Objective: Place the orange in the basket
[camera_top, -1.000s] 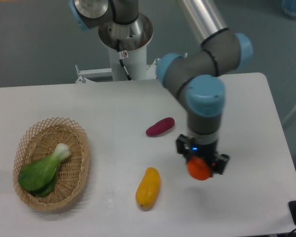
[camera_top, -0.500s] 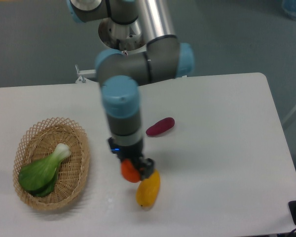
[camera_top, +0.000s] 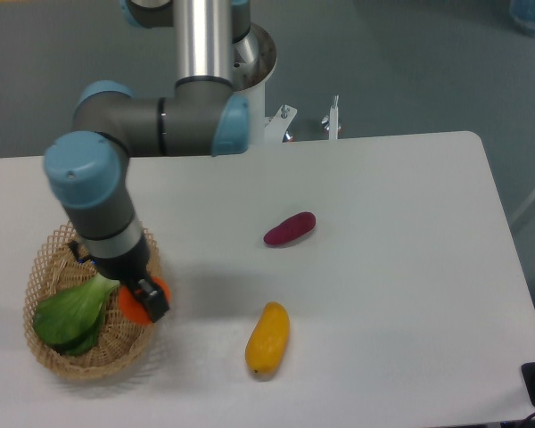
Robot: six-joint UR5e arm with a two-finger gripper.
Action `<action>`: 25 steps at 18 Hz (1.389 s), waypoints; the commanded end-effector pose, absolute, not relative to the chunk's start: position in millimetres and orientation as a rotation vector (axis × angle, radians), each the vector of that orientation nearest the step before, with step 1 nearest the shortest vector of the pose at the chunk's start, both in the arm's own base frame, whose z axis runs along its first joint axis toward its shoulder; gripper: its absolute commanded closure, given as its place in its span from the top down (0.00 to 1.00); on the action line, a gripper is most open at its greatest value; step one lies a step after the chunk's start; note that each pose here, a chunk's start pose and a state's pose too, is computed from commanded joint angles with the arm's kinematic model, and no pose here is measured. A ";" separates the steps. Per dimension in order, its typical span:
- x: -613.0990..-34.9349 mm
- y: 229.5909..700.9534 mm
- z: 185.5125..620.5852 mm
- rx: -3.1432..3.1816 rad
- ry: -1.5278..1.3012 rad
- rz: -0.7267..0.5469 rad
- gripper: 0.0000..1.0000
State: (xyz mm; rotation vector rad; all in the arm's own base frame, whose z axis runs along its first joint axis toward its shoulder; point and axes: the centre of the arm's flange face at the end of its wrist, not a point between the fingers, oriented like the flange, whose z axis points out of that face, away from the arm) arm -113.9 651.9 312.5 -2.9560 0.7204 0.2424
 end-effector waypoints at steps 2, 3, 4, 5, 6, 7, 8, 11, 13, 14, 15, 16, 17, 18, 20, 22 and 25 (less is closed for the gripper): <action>-107.1 653.9 309.6 -2.954 0.732 0.237 0.77; -102.1 654.8 309.8 -2.952 0.732 0.237 0.81; -97.8 655.6 309.9 -2.952 0.713 0.232 0.89; -94.9 657.0 312.7 -2.943 0.694 0.238 1.00; -94.4 659.4 317.8 -2.923 0.657 0.252 1.00; -94.9 661.3 321.4 -2.910 0.637 0.261 1.00; -95.4 662.9 323.2 -2.905 0.622 0.265 1.00; -97.1 663.4 329.6 -2.901 0.580 0.278 1.00; -105.8 664.1 341.1 -2.890 0.554 0.305 1.00; -125.4 659.3 343.5 -2.901 0.508 0.323 1.00; -153.4 647.3 350.3 -2.916 0.441 0.351 1.00; -184.0 636.7 351.8 -2.938 0.371 0.373 1.00; -224.0 623.0 351.9 -2.956 0.291 0.379 1.00; -253.2 611.4 354.6 -2.962 0.227 0.387 1.00; -319.2 579.2 359.6 -2.973 0.103 0.393 1.00; -375.6 545.2 358.0 -2.983 0.094 0.389 1.00; -437.4 507.6 352.1 -2.945 0.109 0.328 1.00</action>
